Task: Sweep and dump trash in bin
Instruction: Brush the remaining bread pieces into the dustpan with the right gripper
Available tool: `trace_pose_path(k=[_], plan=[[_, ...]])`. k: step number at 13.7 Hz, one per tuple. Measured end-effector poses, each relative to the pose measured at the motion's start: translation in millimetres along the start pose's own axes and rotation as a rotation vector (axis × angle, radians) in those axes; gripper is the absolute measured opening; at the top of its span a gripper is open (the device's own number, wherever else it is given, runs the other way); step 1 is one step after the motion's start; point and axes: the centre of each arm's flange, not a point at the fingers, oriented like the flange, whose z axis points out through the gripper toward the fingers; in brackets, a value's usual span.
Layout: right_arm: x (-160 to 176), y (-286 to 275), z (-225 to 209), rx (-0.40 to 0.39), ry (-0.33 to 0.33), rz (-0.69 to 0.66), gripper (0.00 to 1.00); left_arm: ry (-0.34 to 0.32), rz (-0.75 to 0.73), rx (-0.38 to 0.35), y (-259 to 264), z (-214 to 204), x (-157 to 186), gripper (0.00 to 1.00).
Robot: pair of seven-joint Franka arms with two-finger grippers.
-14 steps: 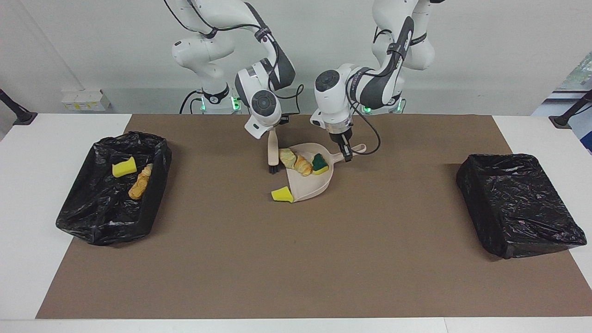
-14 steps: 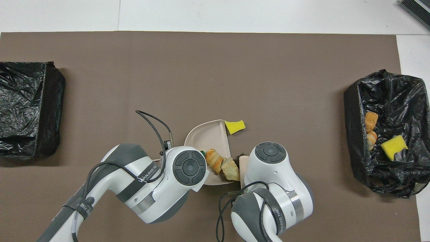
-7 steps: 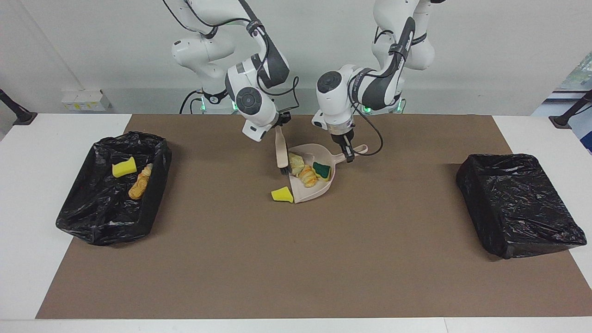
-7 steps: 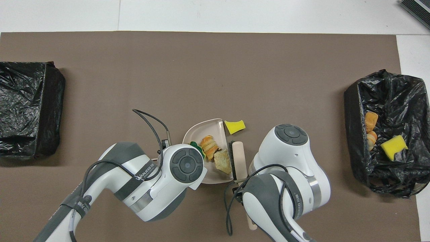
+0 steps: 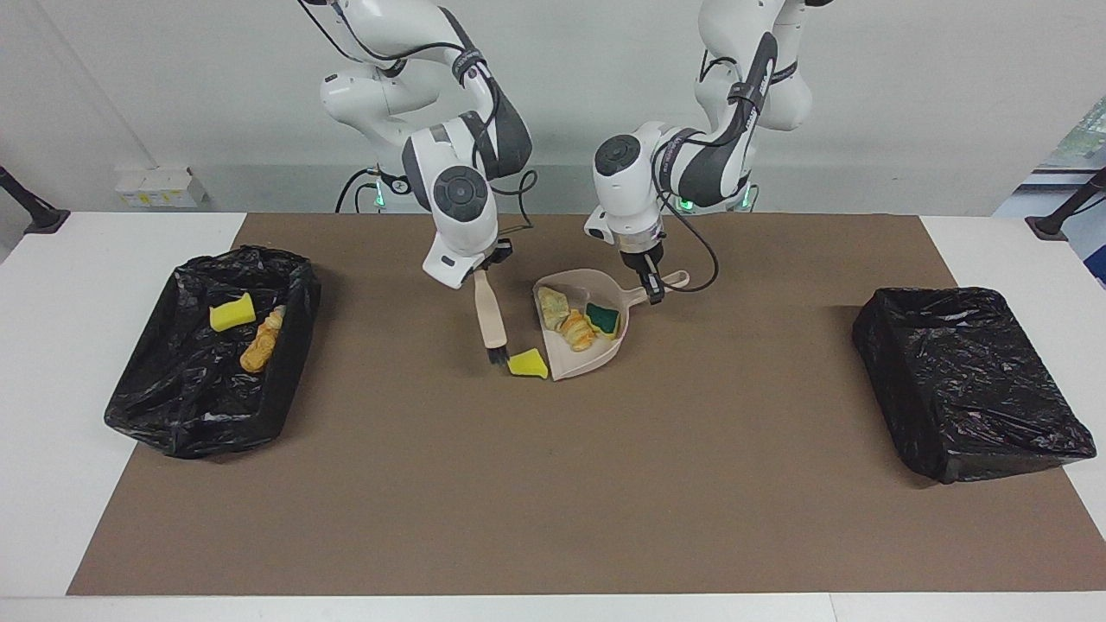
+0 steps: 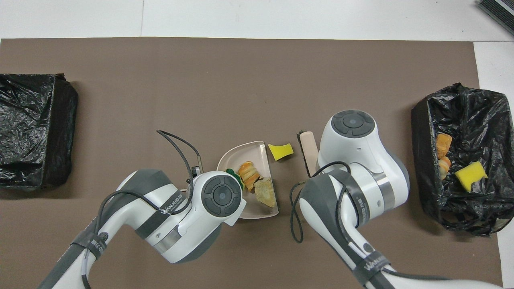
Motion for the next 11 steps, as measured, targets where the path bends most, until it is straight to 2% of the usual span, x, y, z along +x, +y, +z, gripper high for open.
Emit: trace_pose_path(k=[3, 6, 8, 11], plan=[[36, 7, 9, -0.018, -0.011, 0.000, 0.26, -0.009, -0.002, -0.006, 0, 1, -1, 0.31], [49, -15, 32, -0.017, -0.056, -0.057, 0.26, -0.040, 0.001, -0.025, 3, 3, -4, 0.31], [42, -47, 37, 0.037, -0.082, -0.144, 0.26, -0.044, 0.001, -0.028, 4, 3, -4, 0.31], [31, -84, 35, 0.090, -0.081, -0.377, 0.26, -0.050, 0.001, -0.031, 4, 3, -5, 0.31]])
